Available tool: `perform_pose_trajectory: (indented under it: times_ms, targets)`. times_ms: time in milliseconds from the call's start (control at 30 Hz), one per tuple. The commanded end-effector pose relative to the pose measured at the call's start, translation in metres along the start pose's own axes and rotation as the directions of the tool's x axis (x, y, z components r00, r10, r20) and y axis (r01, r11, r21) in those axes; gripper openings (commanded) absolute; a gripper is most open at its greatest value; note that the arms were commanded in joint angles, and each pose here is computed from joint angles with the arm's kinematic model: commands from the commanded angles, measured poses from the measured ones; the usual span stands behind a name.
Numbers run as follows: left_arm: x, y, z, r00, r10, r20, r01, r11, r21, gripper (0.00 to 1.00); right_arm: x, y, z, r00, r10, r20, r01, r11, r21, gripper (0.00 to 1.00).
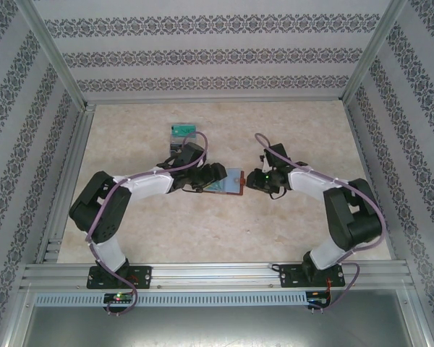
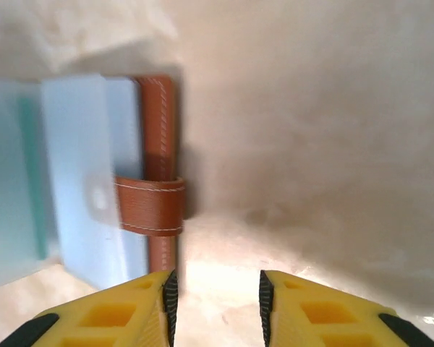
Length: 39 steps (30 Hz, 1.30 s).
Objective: Take the credit cards out of the card holder
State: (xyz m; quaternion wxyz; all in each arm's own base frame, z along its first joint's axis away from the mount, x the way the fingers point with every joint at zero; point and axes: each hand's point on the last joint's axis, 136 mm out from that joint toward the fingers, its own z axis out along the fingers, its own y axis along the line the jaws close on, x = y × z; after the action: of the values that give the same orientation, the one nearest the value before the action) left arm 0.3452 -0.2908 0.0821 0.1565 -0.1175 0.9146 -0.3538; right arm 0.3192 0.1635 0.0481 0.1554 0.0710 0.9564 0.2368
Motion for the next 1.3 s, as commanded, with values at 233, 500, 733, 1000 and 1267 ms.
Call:
perform_pose_trajectory:
  times_ms: [233, 500, 733, 1000, 1267]
  targets:
    - [-0.018, 0.031, -0.021, 0.998, 0.048, 0.037, -0.043, 0.992, -0.12, 0.59, -0.014, 0.073, -0.017, 0.998, -0.06, 0.02, 0.062, 0.984, -0.167, 0.33]
    - [-0.013, 0.025, -0.002, 0.999, 0.035, -0.019, -0.036, 0.998, -0.06, 0.6, -0.007, 0.053, 0.003, 0.999, -0.037, -0.022, 0.036, 0.997, -0.064, 0.33]
    - [-0.011, 0.02, 0.013, 0.998, 0.025, -0.052, -0.026, 0.999, -0.025, 0.61, 0.009, 0.026, 0.025, 0.996, -0.024, -0.083, 0.024, 1.0, 0.0, 0.33]
    - [-0.008, 0.022, 0.021, 0.997, 0.015, -0.074, -0.016, 1.0, -0.016, 0.61, 0.016, 0.017, 0.04, 0.993, -0.032, -0.118, 0.035, 0.999, 0.026, 0.33]
    - [-0.002, 0.006, 0.025, 0.995, 0.032, -0.09, -0.028, 0.998, 0.048, 0.62, 0.022, 0.014, 0.049, 0.988, -0.028, -0.151, 0.032, 0.999, 0.028, 0.33]
